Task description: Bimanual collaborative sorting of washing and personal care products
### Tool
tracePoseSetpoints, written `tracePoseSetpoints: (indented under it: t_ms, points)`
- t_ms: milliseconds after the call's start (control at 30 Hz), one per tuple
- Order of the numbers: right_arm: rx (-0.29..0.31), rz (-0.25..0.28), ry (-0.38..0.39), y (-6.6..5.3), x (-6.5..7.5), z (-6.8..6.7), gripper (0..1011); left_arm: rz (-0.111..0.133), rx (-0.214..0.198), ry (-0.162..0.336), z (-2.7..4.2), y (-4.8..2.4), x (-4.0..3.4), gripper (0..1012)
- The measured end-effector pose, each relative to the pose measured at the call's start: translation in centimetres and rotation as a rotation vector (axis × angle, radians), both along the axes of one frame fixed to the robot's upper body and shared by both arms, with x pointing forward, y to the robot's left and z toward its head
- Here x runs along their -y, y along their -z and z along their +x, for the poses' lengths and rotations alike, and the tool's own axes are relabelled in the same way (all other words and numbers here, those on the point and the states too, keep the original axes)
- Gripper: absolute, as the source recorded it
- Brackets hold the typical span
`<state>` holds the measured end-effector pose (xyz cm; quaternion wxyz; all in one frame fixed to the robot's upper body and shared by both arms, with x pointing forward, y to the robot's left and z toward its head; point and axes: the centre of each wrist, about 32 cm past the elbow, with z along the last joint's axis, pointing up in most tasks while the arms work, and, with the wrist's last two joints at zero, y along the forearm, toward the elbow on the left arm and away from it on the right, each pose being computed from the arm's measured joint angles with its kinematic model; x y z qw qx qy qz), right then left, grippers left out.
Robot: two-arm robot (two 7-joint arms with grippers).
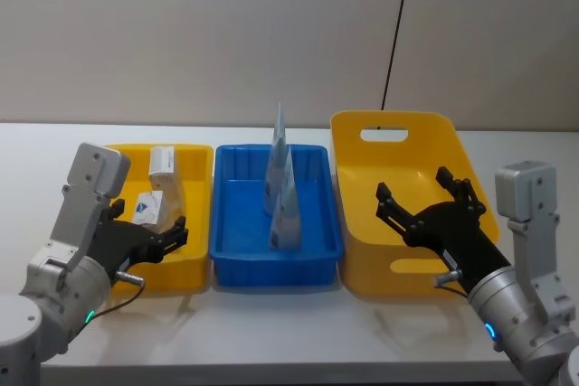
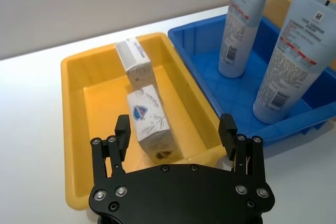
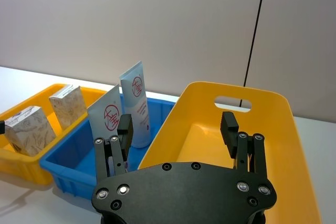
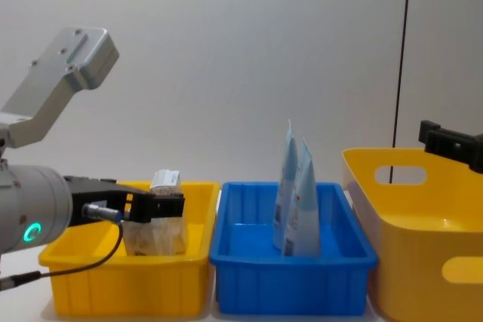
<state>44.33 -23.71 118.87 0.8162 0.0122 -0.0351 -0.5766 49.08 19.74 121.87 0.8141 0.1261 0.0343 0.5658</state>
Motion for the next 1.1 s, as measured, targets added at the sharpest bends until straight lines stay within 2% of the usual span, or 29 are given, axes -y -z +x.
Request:
tracePoseSetpoints:
  t_ms: [167,333,767,1100]
  points:
    - [0.0,0.0,0.0,0.0,0.0,0.0,1003,-0.01,-0.041,-0.026,0.13,0.12,0.16,1001]
    - [0.0,0.0,0.0,0.0,0.0,0.0,1003,-0.023,-0.064,-0.048,0.39,0.22,0.31,1001]
    - [0.0,0.0,0.0,0.0,0.0,0.0,1003,-0.045,-0.082,-0.096,1.3,0.1,0.86,1001]
    - [0.0,0.0,0.0,0.0,0.0,0.0,1003,-0.044,-0.097,-0.149,1.69,0.0,1.27,1001]
